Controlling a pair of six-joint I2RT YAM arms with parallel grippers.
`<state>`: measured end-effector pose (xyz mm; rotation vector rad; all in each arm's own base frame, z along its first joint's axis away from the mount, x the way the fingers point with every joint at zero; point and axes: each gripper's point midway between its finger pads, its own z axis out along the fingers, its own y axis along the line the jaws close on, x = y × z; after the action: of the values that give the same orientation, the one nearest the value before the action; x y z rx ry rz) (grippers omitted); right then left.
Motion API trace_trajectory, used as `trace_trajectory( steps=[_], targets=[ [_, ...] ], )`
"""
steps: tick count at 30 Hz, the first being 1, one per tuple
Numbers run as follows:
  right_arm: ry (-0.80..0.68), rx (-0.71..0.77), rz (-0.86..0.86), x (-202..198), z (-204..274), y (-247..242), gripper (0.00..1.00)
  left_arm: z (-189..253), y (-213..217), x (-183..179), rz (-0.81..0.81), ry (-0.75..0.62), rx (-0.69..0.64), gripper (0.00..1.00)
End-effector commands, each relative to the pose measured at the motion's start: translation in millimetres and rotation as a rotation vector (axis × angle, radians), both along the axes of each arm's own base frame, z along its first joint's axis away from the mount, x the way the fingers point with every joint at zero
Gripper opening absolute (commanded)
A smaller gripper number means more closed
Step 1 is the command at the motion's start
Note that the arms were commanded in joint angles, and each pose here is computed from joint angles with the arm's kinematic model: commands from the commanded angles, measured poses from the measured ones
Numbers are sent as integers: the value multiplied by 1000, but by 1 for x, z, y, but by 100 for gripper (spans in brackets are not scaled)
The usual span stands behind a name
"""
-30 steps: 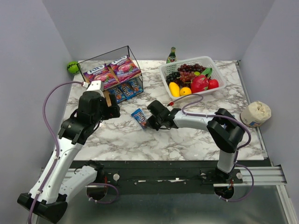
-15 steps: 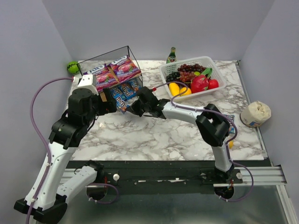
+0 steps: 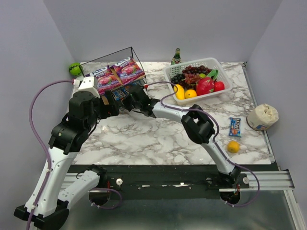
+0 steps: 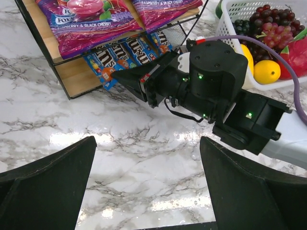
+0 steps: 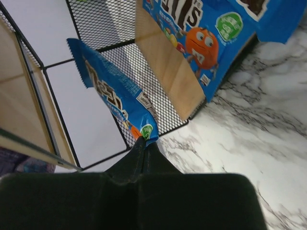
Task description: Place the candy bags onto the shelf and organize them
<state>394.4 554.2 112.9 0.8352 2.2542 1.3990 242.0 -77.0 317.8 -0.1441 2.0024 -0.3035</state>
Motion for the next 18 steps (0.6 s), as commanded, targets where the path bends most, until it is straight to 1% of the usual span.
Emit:
trace_trajectory(
  steps=[1,3,4,10,15,18],
  targets=[
    [-17,71,-61,17,2,16,1,6,6,-3,22,-10,2,99],
    [-23,93,-71,21,7,20,1,5,7,-2,29,-9,10,99],
    [-12,87,-77,24,-3,21,1,6,8,-2,30,-11,11,99],
    [47,126,-115,30,-17,27,2,4,9,-2,37,-10,10,99],
    [94,93,-133,27,-34,22,3,1,9,-3,44,-4,9,99],
    [106,74,-134,26,-43,21,7,1,9,-2,44,-3,10,99]
  ],
)
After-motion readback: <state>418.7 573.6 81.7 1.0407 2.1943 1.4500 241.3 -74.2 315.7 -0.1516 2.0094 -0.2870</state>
